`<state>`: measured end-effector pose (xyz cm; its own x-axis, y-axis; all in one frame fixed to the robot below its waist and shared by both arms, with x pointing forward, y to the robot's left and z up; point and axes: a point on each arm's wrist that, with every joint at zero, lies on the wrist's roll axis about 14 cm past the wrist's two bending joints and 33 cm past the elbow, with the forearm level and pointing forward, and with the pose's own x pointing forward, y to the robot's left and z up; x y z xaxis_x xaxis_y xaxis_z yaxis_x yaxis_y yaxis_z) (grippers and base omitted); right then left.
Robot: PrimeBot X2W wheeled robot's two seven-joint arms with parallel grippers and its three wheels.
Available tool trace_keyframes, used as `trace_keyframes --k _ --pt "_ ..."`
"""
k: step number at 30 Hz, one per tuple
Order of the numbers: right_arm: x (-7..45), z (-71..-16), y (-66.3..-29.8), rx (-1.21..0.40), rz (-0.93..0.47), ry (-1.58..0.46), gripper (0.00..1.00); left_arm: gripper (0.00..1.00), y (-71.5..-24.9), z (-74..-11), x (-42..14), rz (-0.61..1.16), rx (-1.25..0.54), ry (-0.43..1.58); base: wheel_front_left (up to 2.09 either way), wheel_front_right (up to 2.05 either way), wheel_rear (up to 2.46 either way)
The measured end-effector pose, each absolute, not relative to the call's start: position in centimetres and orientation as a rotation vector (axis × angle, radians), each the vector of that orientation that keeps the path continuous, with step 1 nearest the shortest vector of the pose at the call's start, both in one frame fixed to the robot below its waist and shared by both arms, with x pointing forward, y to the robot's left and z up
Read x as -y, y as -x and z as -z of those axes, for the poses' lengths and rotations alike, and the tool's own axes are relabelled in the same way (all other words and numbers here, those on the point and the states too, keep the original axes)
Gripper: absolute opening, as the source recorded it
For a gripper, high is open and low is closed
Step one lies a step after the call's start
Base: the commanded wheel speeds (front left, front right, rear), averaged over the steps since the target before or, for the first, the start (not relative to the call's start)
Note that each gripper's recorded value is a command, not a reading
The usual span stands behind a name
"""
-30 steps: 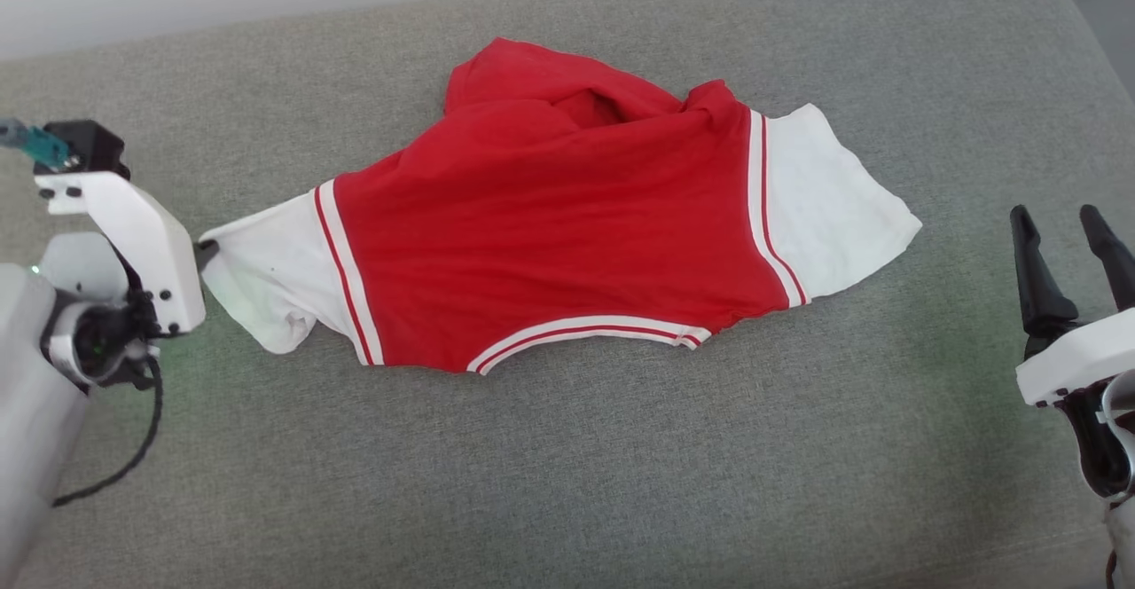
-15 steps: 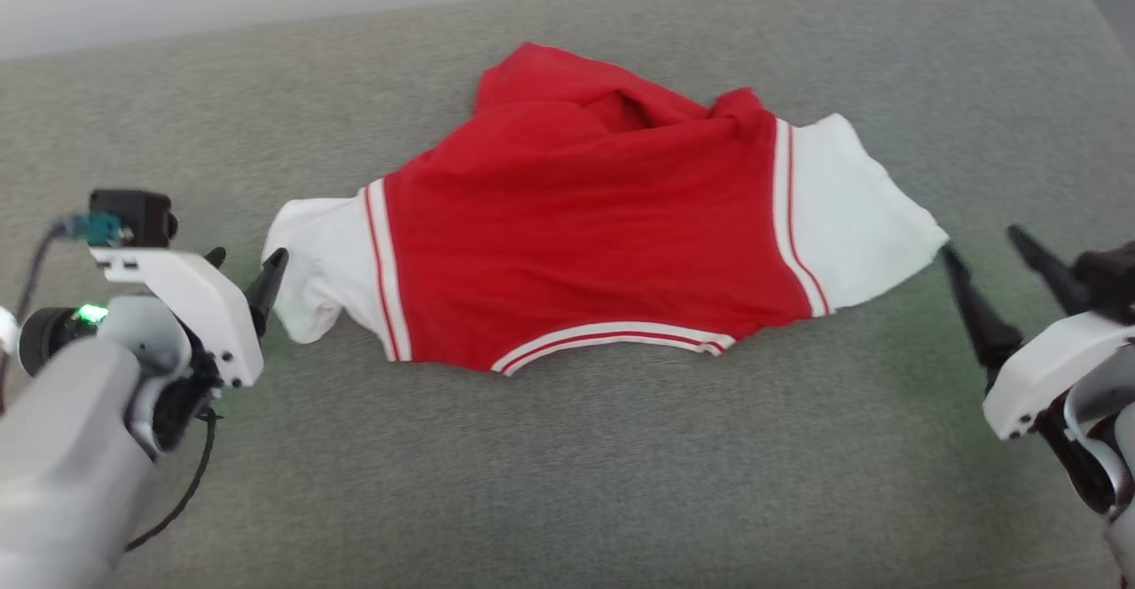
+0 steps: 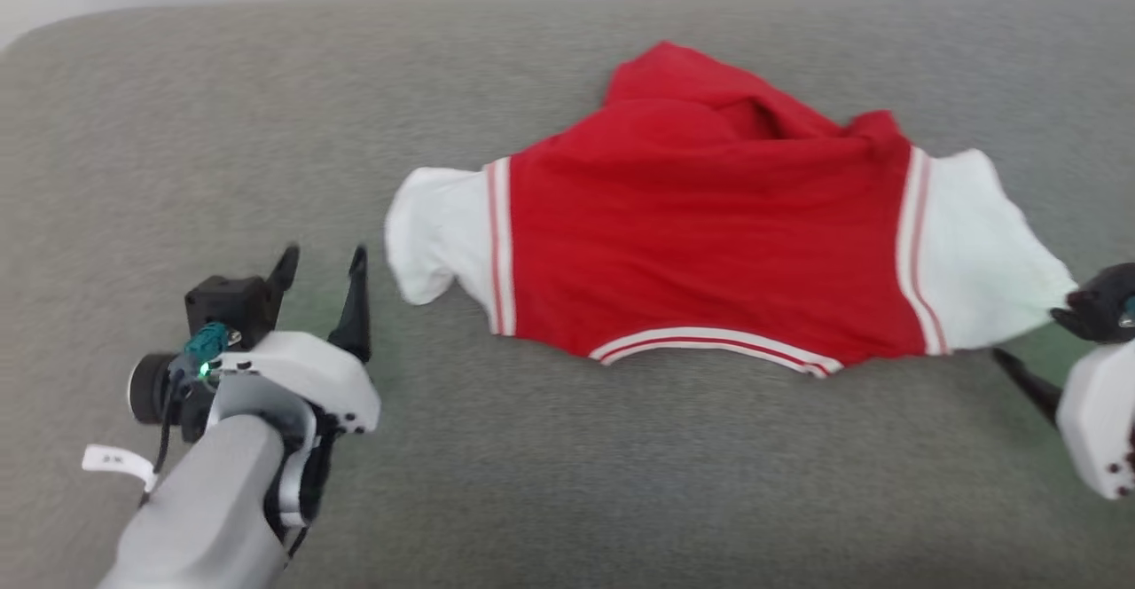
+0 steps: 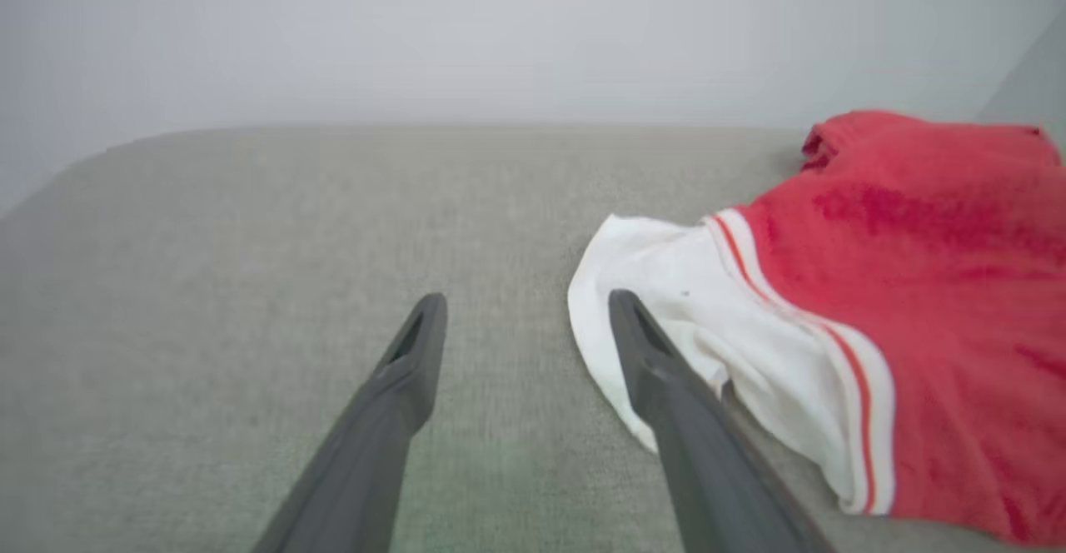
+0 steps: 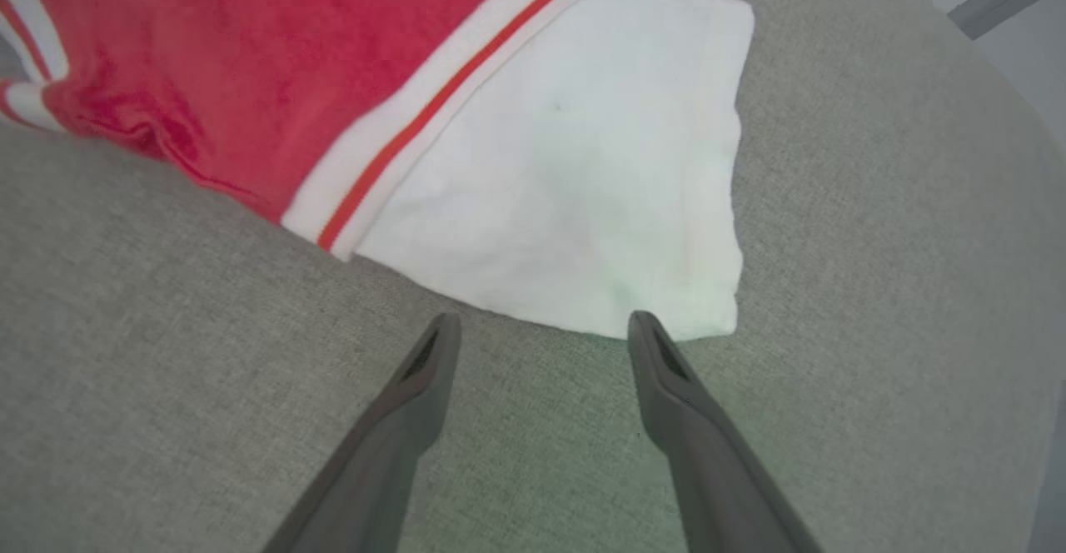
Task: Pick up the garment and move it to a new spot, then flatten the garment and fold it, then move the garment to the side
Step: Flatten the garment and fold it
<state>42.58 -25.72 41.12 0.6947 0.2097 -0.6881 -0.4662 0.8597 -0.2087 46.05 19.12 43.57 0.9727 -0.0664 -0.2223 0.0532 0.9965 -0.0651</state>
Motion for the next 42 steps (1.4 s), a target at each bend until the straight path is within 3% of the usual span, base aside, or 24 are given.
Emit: trace_keyframes --k 7,17,18,19,20,21,32,37,42 --pt "25.7 -40.1 -44.1 -0.785 -0.436 0.457 1.0 1.0 -41.9 -45.8 -20.4 -0.05 -0.104 0.02 0.0 0.0 0.0" --pt "25.9 -37.6 -44.1 -0.902 -0.462 0.495 1.0 1.0 -40.3 -46.4 -20.6 -0.093 -0.06 0.009 0.0 0.0 0.0" --pt "25.9 -37.3 -44.1 -0.911 -0.464 0.495 0.76 1.0 -40.3 -46.5 -20.7 -0.093 -0.057 0.009 0.0 0.0 0.0" --pt "25.9 -37.1 -44.0 -0.923 -0.465 0.495 0.62 1.0 -40.5 -46.5 -20.6 -0.086 -0.054 0.008 0.0 0.0 0.0" --pt "25.9 -36.9 -44.0 -0.93 -0.465 0.49 0.22 1.0 -40.5 -46.4 -20.5 -0.075 -0.055 0.003 0.0 0.0 0.0" --pt "25.8 -36.8 -44.0 -0.934 -0.465 0.48 0.0 1.0 -40.7 -46.4 -20.4 -0.063 -0.055 0.003 0.0 0.0 0.0" --pt "26.2 -36.3 -44.5 -0.936 -0.423 0.404 0.0 1.0 -46.6 -47.1 -18.5 0.259 -0.143 -0.123 0.0 0.0 0.0" --pt "26.2 -36.3 -44.7 -0.933 -0.419 0.393 0.0 1.0 -47.1 -43.1 -16.4 0.42 -0.513 -0.232 0.0 0.0 0.0" --pt "26.1 -36.1 -45.0 -0.931 -0.422 0.386 0.0 1.0 -46.7 -41.4 -14.5 0.549 -0.748 -0.25 0.0 0.0 0.0"
